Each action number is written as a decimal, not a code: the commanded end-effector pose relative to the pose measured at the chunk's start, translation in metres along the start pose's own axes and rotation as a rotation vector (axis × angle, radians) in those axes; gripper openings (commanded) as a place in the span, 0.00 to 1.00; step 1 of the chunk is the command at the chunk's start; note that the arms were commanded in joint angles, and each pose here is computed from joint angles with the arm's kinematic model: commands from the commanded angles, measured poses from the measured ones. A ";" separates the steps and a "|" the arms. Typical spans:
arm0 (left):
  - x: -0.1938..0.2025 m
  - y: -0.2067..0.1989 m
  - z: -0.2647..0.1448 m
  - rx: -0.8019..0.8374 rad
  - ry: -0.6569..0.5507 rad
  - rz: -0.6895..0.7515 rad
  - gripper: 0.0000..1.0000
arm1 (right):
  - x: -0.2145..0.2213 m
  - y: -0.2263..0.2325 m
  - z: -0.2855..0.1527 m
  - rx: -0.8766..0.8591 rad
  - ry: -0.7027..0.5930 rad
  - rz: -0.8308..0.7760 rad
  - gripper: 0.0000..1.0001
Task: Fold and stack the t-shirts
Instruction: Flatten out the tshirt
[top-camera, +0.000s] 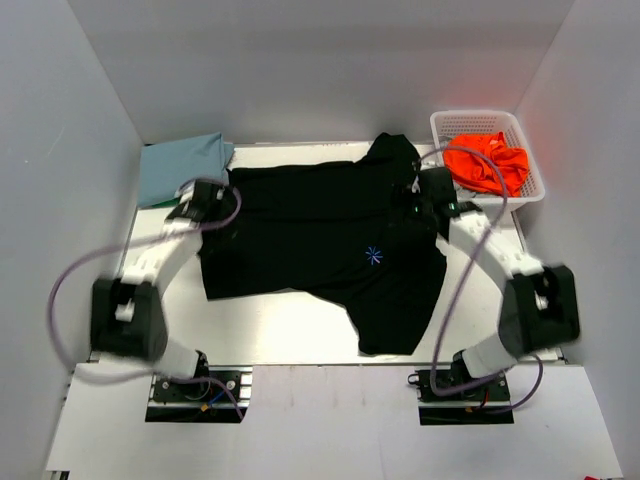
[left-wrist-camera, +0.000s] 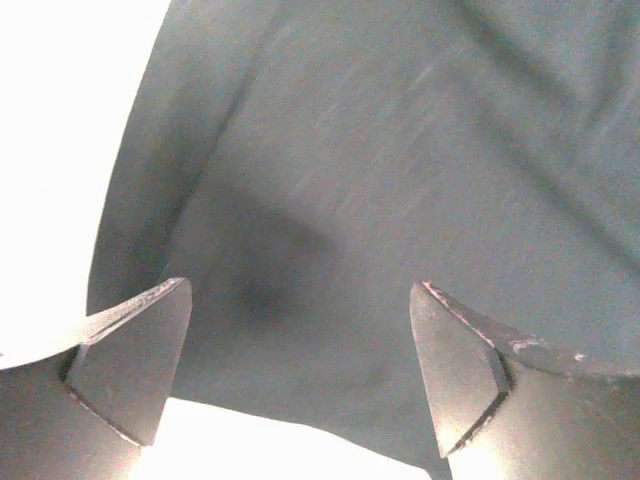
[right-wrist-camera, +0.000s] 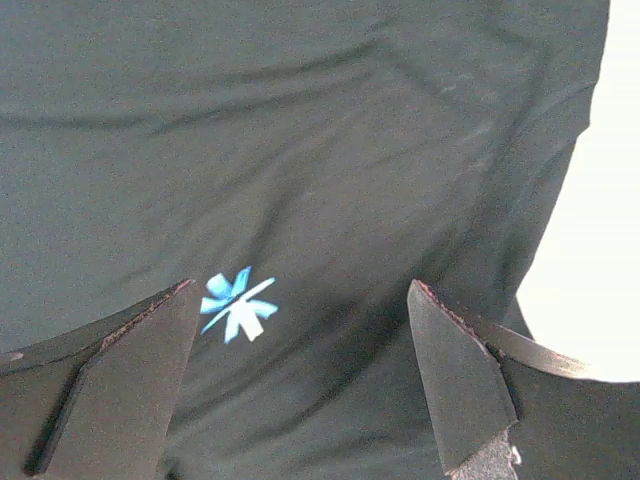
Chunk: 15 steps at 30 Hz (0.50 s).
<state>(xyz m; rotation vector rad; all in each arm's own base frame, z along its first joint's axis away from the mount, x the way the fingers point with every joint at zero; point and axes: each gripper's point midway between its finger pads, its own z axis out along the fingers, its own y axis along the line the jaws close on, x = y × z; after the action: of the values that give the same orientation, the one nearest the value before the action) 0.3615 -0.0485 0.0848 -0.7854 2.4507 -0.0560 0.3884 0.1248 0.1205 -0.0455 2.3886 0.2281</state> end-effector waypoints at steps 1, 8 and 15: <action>0.025 0.045 -0.029 -0.057 -0.059 -0.151 1.00 | 0.014 0.020 -0.027 -0.121 -0.081 0.052 0.90; 0.090 0.138 -0.041 -0.271 -0.098 -0.335 0.99 | 0.079 0.023 -0.063 -0.180 0.016 0.082 0.90; 0.076 0.134 -0.024 -0.236 -0.182 -0.352 0.81 | 0.114 0.027 -0.094 -0.227 0.076 0.120 0.90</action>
<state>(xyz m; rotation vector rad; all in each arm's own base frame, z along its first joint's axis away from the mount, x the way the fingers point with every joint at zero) 0.2050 0.0115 0.0342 -1.2572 2.2650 0.1950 0.2600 0.1335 0.1215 -0.0371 2.3804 0.5013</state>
